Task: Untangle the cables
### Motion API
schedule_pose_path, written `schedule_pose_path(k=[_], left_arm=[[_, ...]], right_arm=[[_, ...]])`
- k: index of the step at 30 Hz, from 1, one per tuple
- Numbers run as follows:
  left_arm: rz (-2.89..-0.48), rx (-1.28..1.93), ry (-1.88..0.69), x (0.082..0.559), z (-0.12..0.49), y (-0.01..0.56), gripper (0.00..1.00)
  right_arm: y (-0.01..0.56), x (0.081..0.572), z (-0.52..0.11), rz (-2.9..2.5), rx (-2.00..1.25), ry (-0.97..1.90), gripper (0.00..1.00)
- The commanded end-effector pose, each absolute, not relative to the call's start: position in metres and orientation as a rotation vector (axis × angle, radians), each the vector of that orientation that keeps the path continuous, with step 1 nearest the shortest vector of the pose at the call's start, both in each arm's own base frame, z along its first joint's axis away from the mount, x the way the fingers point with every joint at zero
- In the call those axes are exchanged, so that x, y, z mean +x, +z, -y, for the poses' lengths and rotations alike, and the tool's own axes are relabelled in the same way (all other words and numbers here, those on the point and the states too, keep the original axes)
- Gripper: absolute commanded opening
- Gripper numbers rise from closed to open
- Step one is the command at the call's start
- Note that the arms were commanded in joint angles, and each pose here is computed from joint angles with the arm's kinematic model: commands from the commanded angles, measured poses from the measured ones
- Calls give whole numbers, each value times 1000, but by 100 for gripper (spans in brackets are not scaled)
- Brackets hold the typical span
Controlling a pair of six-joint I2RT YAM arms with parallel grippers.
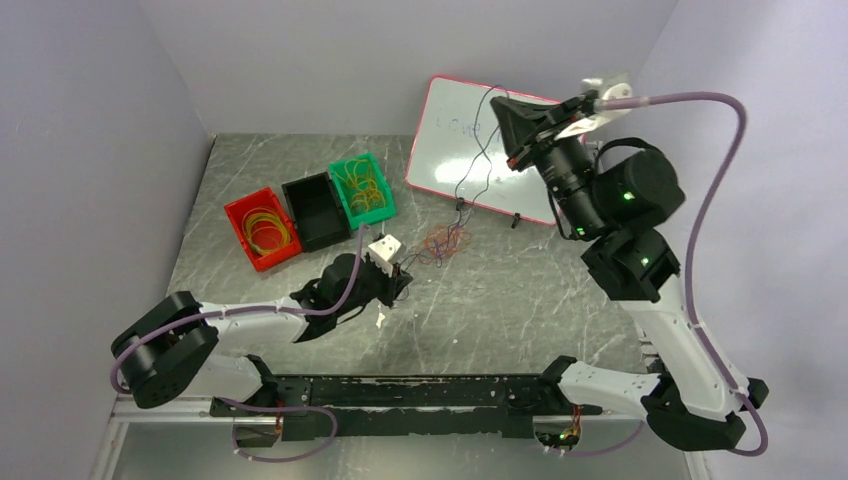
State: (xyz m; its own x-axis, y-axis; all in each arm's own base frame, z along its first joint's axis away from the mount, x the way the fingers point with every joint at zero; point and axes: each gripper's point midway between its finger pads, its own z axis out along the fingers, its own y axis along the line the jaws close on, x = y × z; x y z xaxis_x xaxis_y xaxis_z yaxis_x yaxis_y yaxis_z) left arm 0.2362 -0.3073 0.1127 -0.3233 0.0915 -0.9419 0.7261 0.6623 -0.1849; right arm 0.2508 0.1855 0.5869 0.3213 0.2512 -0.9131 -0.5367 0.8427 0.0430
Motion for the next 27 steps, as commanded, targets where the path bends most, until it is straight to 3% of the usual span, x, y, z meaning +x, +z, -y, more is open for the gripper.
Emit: schedule_pose_path(k=[1,6,9,12,16,27], left_arm=[[-1837,708,-763,227,310,103,20],[-1848,699,-745,226,304,98,38],[-1871,706,-734,224,302,91,41],[-1911,701,-719,224,300,81,34],[-1955,715,-717,222,302,67,9],[-2215,603,-606,230,298,21,7]], right_arm=[[571,254,-190,-1183,-297,535,0],[579,262,-172,-1186,-234,443,0],[592,261,-161,-1153,-204,403,0],[609,256,-153,-1103,-187,386,0],[622,251,-149,-1061,-187,380,0],[668,240,-86,-927,20,180,0]])
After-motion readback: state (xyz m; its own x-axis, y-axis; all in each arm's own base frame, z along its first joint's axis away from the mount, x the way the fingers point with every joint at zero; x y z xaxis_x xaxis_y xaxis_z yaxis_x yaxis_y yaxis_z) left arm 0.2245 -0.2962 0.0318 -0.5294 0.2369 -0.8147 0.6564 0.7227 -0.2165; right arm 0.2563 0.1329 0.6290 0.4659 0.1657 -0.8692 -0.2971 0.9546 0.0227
